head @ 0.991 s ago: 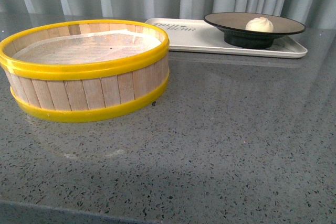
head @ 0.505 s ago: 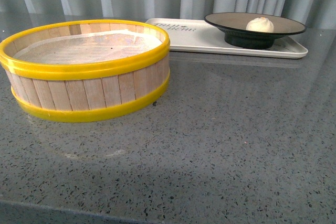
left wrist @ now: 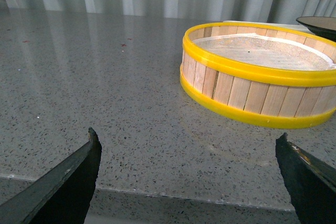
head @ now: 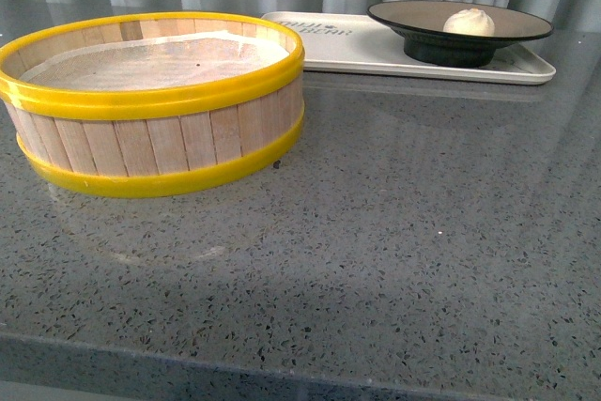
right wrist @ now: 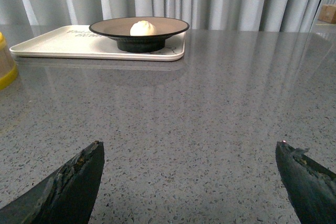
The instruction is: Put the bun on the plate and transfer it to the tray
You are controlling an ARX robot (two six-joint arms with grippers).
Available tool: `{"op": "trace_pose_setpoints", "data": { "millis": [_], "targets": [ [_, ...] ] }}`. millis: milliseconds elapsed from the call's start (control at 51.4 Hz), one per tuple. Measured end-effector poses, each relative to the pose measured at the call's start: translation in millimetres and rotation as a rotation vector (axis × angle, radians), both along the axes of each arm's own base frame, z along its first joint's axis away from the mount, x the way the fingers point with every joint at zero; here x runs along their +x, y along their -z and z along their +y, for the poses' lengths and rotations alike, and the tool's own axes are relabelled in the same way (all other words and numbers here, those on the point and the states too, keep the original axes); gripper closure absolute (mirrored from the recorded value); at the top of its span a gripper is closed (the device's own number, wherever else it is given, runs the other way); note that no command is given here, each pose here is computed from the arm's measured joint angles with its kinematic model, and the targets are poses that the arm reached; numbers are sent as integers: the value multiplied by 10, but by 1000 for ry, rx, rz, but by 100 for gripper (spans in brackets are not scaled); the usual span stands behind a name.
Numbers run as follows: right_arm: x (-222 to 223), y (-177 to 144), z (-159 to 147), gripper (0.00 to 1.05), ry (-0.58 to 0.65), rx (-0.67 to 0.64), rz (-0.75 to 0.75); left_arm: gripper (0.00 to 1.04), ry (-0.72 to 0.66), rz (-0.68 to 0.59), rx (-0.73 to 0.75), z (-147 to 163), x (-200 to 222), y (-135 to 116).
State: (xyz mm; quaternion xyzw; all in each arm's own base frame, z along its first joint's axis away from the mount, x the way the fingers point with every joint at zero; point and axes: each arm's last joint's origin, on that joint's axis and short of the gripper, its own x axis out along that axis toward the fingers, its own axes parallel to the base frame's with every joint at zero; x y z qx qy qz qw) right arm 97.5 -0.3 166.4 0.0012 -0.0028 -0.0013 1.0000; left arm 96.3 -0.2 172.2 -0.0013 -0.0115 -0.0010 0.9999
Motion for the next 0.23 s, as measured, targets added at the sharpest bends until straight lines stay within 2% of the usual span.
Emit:
{"op": "trace_pose_setpoints", "data": {
  "millis": [233],
  "targets": [
    [0, 0, 0, 8, 0, 0, 0, 7, 0, 0, 0, 0, 0, 0]
  ]
}}
